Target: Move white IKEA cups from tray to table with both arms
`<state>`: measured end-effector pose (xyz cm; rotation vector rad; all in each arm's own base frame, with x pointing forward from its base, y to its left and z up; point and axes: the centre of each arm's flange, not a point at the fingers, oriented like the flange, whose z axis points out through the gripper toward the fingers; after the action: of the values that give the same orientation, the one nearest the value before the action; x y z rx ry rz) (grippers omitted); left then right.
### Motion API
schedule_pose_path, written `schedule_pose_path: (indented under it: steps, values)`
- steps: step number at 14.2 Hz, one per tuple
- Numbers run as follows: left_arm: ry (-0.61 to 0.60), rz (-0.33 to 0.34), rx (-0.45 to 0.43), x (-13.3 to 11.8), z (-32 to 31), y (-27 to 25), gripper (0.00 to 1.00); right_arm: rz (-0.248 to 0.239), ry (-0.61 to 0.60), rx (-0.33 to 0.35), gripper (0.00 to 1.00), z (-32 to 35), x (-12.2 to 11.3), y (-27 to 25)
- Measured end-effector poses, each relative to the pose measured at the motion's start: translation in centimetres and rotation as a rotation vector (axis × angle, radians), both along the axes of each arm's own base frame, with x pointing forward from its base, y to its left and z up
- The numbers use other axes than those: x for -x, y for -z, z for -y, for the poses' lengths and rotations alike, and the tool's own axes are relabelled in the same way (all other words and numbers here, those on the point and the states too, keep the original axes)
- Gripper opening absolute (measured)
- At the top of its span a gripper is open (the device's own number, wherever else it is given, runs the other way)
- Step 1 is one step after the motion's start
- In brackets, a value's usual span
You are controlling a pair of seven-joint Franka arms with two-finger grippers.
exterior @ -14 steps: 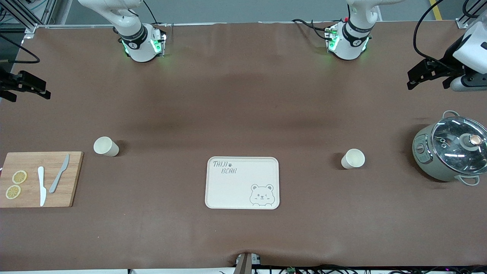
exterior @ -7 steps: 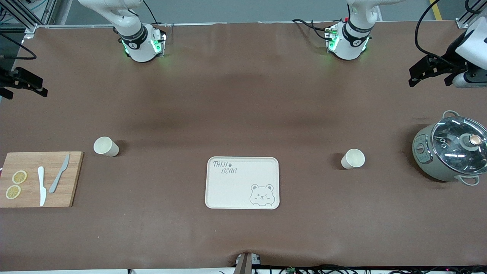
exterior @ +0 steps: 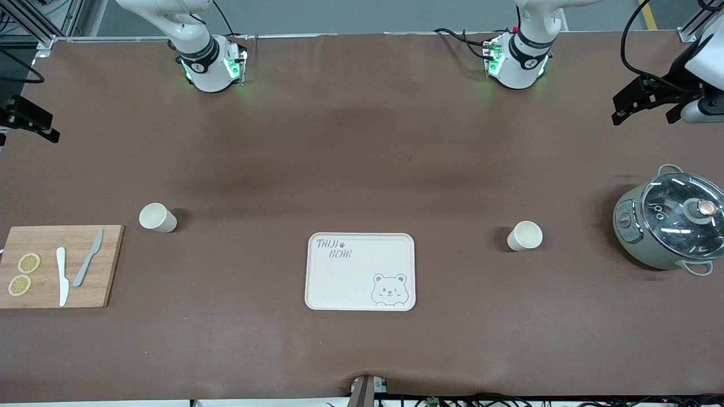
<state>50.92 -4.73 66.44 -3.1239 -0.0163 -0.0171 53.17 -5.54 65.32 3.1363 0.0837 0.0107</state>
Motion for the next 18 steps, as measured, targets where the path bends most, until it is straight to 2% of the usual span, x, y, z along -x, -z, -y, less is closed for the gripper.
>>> schedule_pose_path:
  steps: [6,18]
  values:
    - [0.0,-0.004,0.0,-0.1,0.0,0.2,1.0,-0.003,0.137,-0.013,1.0,-0.6,0.0,0.0]
    - [0.017,-0.003,0.003,-0.6,-0.1,0.2,1.0,0.017,0.156,-0.012,1.0,0.4,0.1,-0.9]
